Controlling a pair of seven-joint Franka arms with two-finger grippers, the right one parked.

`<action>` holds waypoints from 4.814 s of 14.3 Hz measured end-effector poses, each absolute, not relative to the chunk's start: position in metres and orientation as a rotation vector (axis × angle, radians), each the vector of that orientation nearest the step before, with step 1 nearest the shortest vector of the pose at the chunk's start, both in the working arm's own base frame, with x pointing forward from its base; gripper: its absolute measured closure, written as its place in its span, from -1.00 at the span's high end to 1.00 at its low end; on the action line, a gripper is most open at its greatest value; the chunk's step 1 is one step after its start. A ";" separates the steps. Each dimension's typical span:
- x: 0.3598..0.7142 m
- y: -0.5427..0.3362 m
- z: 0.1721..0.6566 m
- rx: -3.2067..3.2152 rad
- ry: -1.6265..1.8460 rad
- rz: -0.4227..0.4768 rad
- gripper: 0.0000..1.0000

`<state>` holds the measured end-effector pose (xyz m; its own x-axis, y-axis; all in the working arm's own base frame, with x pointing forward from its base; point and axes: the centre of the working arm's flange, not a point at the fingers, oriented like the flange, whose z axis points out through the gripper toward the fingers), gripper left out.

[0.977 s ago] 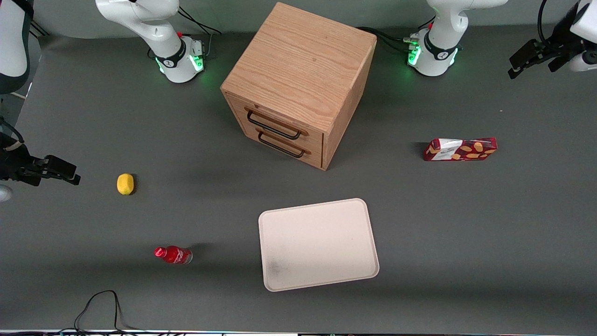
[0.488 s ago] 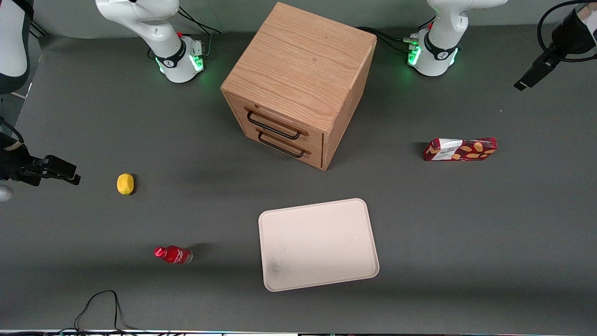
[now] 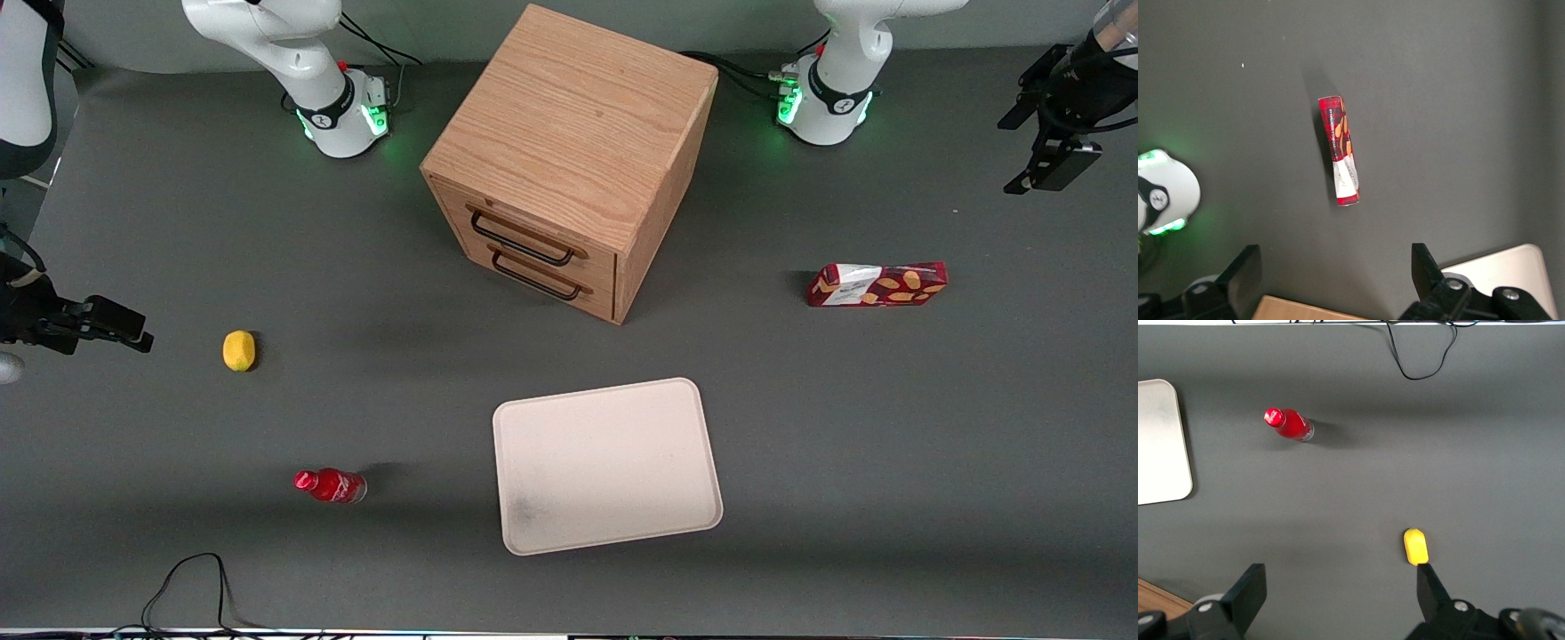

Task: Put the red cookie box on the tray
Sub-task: 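Move the open left gripper over the red cookie box, then lower the left gripper and close it on the red cookie box's end, then lift the red cookie box upright with the left gripper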

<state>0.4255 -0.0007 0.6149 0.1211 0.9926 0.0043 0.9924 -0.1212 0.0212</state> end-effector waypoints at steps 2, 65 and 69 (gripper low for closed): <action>0.428 0.000 0.601 2.310 2.106 0.031 1.00; 0.459 0.024 0.327 2.231 2.241 -0.033 -0.92; 0.479 0.025 0.413 2.243 2.253 -0.062 -0.92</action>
